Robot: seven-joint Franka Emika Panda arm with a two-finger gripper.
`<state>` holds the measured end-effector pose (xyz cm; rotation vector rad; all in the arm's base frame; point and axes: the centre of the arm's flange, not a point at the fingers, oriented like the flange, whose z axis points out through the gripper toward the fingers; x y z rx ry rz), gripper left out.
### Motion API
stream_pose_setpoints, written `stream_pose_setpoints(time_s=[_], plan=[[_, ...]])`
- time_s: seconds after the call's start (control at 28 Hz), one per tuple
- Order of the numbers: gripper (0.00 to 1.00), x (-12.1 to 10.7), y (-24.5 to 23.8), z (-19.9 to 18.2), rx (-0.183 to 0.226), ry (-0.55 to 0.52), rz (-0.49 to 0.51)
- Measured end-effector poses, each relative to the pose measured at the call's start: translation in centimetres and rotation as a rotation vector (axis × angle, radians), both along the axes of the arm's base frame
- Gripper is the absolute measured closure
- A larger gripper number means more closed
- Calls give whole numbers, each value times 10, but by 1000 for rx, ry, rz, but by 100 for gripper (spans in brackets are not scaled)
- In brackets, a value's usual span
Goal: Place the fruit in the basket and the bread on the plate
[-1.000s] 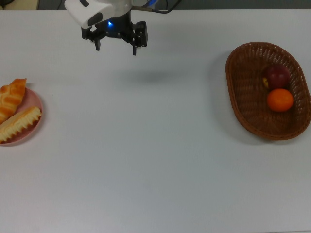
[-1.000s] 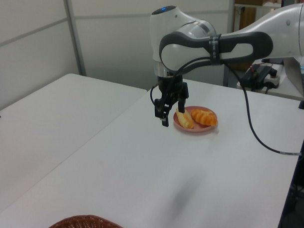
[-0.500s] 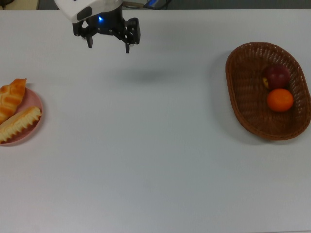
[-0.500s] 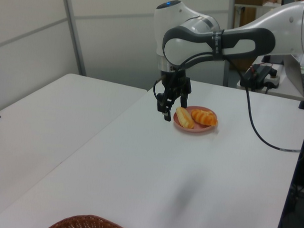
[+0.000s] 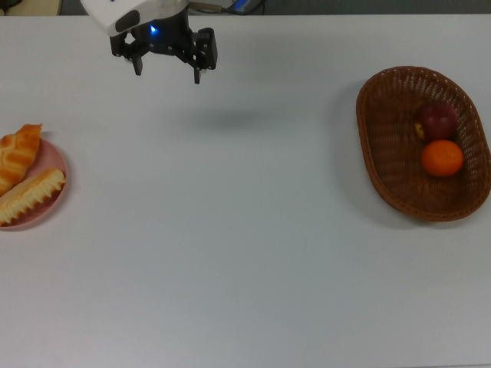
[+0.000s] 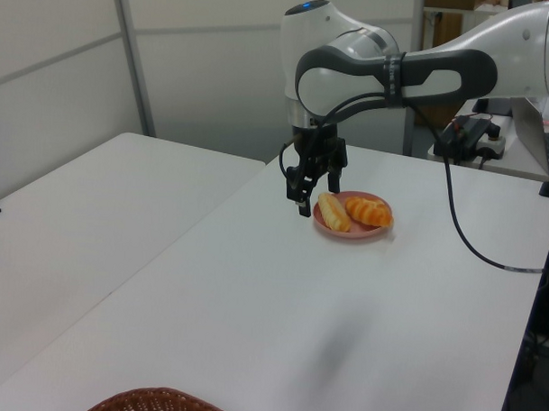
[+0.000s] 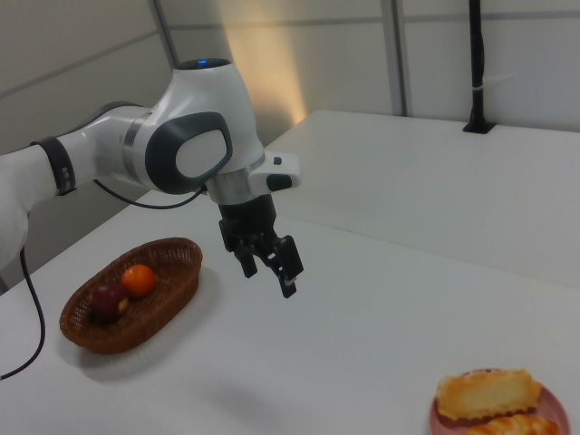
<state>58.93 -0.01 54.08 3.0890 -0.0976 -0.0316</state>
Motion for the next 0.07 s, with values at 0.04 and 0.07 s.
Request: stream_pose_setpoints(time_s=[0.04, 0.07], plan=[[0, 0, 0, 0, 0, 0, 0], [0, 0, 0, 0, 0, 0, 0]])
